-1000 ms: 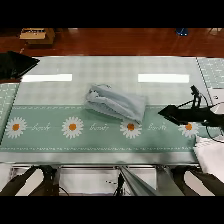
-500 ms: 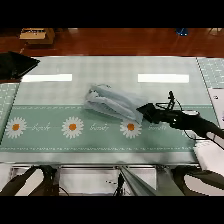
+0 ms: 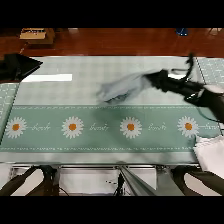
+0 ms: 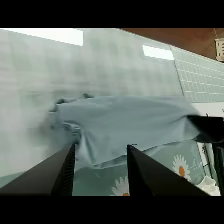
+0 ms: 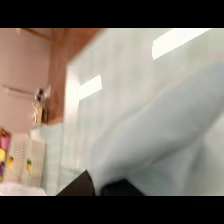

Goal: Fold the shirts.

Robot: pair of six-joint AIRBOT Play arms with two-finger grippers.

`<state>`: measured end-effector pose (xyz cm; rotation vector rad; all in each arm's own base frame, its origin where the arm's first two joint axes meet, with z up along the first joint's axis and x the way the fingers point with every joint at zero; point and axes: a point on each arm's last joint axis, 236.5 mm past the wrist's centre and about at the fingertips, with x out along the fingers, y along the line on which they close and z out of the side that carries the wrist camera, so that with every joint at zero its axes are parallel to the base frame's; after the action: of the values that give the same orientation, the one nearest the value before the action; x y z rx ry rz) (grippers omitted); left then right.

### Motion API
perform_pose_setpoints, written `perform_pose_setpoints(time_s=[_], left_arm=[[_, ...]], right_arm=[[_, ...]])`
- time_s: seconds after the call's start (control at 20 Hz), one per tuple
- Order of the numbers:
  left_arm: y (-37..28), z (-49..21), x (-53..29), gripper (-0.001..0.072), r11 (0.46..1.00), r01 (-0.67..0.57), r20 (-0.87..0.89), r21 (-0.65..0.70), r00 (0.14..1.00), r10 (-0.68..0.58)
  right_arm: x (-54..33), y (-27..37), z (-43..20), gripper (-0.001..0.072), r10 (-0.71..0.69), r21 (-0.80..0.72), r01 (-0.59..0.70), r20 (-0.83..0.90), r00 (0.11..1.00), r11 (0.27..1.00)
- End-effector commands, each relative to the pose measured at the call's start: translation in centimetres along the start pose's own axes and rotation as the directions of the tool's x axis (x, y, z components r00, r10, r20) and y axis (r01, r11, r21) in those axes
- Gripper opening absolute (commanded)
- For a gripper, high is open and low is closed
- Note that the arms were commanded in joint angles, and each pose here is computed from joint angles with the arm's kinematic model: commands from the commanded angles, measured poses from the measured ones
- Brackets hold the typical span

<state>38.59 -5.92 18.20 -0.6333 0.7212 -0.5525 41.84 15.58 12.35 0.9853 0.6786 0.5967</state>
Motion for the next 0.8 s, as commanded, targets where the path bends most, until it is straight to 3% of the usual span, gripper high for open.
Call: perform_pose_setpoints(time_s=[0.0, 0.1, 0.2, 0.4, 0.55, 0.75], left_arm=[[3.4, 1.3, 1.1, 0.0396, 0.997, -0.07, 0.039, -0.034, 0.997, 0.071], [5.8, 2.2, 1.9, 0.0389, 0.992, -0.107, 0.067, -0.071, 0.991, 0.112], [7.6, 2.5, 2.6, 0.0389, 0.986, -0.128, 0.074, -0.103, 0.988, 0.136], [9.9, 2.9, 3.4, 0.0389, 0.978, -0.157, 0.086, -0.138, 0.982, 0.17], [11.8, 4.3, 3.4, 0.0389, 0.967, -0.202, 0.148, -0.158, 0.963, 0.225], [14.4, 6.7, 2.7, 0.0389, 0.946, -0.272, 0.248, -0.176, 0.918, 0.31]], right_arm=[[-9.4, 5.8, 6.8, 0.0023, -0.064, -0.019, 0.068, 0.173, 0.983, 0.997], [-15.1, 6.0, 7.7, 0.0024, -0.204, -0.021, 0.212, 0.205, 0.957, 0.977], [-20.9, 3.3, 6.7, 0.0023, -0.434, 0.023, 0.438, 0.192, 0.88, 0.899], [-34.4, -3.6, 2.4, 0.0024, -0.825, 0.237, 0.792, 0.104, 0.555, 0.563], [-40.9, -6.1, -2.1, 0.0023, -0.919, 0.339, 0.871, -0.044, 0.392, 0.356], [-47.5, -7.3, -6.2, 0.0023, -0.967, 0.481, 0.873, -0.174, 0.187, 0.082]])
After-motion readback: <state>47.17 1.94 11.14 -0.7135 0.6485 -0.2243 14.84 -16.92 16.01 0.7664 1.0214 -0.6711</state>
